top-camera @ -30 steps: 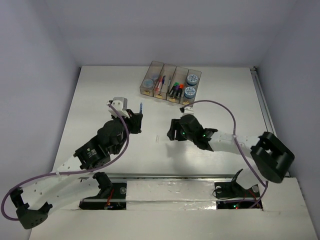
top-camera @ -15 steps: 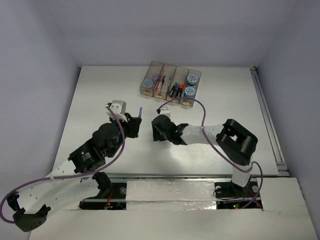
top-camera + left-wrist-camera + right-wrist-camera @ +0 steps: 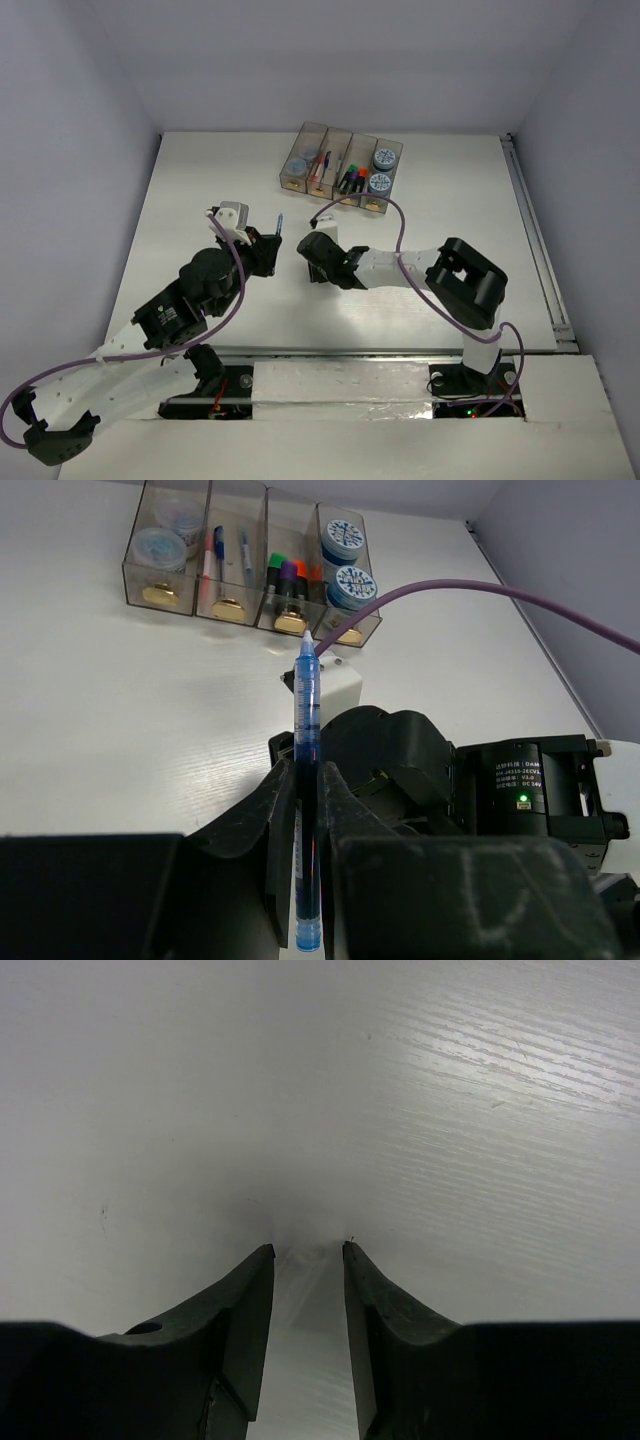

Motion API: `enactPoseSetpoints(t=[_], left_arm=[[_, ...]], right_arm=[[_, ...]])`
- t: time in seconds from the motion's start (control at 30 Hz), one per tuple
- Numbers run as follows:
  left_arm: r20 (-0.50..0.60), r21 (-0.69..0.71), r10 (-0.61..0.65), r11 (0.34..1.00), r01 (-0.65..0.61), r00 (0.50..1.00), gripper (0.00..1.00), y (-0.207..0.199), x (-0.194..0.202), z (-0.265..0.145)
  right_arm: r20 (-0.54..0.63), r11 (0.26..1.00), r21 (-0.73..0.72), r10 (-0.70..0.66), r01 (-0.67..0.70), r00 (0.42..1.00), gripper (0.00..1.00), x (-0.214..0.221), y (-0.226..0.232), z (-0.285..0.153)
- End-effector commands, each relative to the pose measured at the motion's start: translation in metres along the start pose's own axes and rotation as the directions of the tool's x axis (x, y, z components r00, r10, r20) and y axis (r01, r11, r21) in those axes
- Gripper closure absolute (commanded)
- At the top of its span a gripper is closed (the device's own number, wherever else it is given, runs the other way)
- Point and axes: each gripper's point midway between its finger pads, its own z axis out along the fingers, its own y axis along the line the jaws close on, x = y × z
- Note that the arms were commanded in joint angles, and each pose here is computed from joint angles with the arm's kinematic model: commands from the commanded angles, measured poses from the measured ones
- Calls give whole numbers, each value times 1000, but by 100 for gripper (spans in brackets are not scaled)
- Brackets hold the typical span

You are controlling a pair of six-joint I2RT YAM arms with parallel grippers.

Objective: Sort the stationery into containers
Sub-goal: Close the pen cap on the pen.

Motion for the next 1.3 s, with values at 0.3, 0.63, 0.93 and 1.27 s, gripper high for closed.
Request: enactPoseSetpoints(t=[0.3, 0.63, 0.93, 1.27], left_arm=[[43, 0, -17, 1000, 17, 999, 100, -1, -14, -1], [35, 1, -20, 1000, 20, 999, 100, -2, -10, 1], [36, 7, -24, 1000, 24, 999, 100, -3, -10, 1], [33, 6, -24, 1000, 24, 999, 100, -3, -9, 1]], right_arm=[[-26, 1000, -12, 5, -5, 1000, 65, 7, 10, -12], [-6, 1000, -4, 23, -23, 1000, 47, 5, 4, -26], [-16, 996, -65, 56, -57, 998, 52, 5, 14, -30], [-13, 997, -65, 41, -42, 999, 54, 3, 23, -17]])
